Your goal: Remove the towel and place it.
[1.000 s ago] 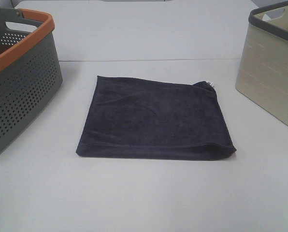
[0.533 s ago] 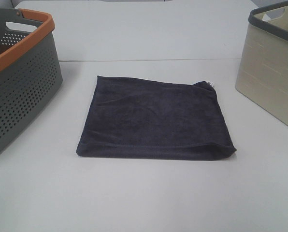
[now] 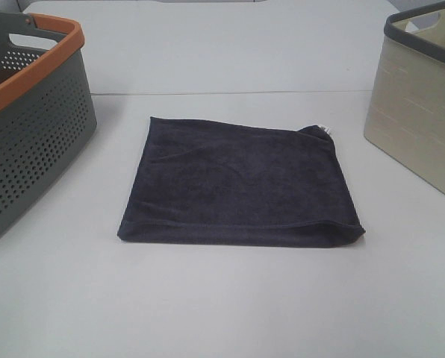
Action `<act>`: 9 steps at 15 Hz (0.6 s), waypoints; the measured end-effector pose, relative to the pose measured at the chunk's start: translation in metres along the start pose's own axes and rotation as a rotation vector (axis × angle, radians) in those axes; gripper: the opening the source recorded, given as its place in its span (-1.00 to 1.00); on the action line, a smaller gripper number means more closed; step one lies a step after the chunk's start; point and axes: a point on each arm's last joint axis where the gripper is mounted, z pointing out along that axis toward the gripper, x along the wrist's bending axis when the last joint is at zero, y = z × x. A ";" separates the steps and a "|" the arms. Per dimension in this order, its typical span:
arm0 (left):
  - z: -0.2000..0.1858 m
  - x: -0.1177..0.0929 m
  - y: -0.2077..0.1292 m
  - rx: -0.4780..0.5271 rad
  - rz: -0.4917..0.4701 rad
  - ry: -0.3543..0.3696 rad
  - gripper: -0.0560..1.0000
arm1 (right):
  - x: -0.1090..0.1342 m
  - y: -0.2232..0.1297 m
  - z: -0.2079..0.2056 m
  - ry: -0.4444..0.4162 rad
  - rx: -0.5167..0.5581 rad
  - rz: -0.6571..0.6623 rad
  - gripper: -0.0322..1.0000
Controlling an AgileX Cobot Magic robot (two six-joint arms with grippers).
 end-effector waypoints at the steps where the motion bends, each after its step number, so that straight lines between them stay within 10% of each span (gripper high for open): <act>1: 0.000 0.000 0.000 0.000 0.000 0.000 0.52 | 0.000 0.000 0.000 -0.003 0.000 -0.001 0.43; 9: 0.000 -0.001 0.000 0.000 -0.009 -0.016 0.52 | -0.001 0.000 0.000 -0.006 0.000 -0.003 0.43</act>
